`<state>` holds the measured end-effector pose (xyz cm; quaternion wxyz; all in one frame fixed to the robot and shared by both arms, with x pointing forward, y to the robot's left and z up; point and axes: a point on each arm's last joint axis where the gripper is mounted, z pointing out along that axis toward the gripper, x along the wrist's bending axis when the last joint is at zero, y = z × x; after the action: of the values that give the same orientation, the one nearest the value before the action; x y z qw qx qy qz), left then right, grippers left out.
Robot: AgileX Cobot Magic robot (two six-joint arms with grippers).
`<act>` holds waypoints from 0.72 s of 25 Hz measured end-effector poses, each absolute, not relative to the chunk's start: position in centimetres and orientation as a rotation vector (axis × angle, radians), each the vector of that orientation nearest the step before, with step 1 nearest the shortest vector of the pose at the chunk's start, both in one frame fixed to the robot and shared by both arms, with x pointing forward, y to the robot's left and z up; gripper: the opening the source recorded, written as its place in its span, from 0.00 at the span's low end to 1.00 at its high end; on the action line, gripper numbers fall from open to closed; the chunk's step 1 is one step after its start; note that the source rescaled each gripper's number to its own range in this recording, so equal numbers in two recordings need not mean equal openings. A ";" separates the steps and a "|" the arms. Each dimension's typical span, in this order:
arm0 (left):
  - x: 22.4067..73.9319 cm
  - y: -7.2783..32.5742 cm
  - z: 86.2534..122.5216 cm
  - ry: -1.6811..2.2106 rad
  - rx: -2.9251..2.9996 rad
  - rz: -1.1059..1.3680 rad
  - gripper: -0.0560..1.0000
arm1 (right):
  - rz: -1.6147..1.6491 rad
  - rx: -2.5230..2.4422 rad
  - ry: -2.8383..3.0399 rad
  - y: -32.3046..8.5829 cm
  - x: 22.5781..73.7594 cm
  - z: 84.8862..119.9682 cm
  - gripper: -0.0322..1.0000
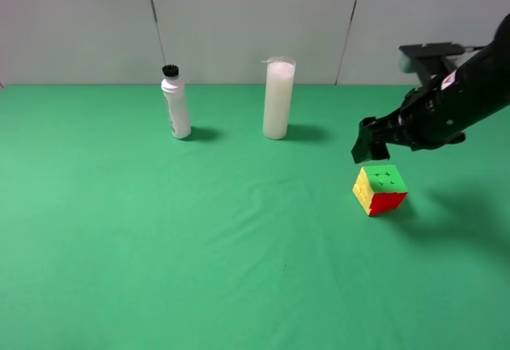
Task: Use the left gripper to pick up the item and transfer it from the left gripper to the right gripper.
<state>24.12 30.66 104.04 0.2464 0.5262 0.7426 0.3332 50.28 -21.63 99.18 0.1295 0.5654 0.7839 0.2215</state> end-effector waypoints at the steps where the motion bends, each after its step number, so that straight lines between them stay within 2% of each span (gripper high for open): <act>1: 24.1 30.7 104.0 2.026 1.435 0.909 1.00 | 0.649 1.638 2.279 -21.7 49.9 99.8 1.00; 3: 24.1 30.7 104.0 2.026 1.435 0.909 1.00 | 0.684 1.617 2.267 -22.1 48.4 102.0 1.00; 8: 24.1 30.7 104.0 2.026 1.435 0.909 1.00 | 0.731 1.588 2.253 -22.8 45.5 105.1 1.00; 18: 24.1 30.7 104.0 2.026 1.435 0.909 1.00 | 0.855 1.530 2.182 -24.5 38.9 110.0 1.00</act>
<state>24.12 30.66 104.04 0.2464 0.5262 0.7426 0.3332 38.91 -24.53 110.05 0.1704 0.5387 0.7682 0.3011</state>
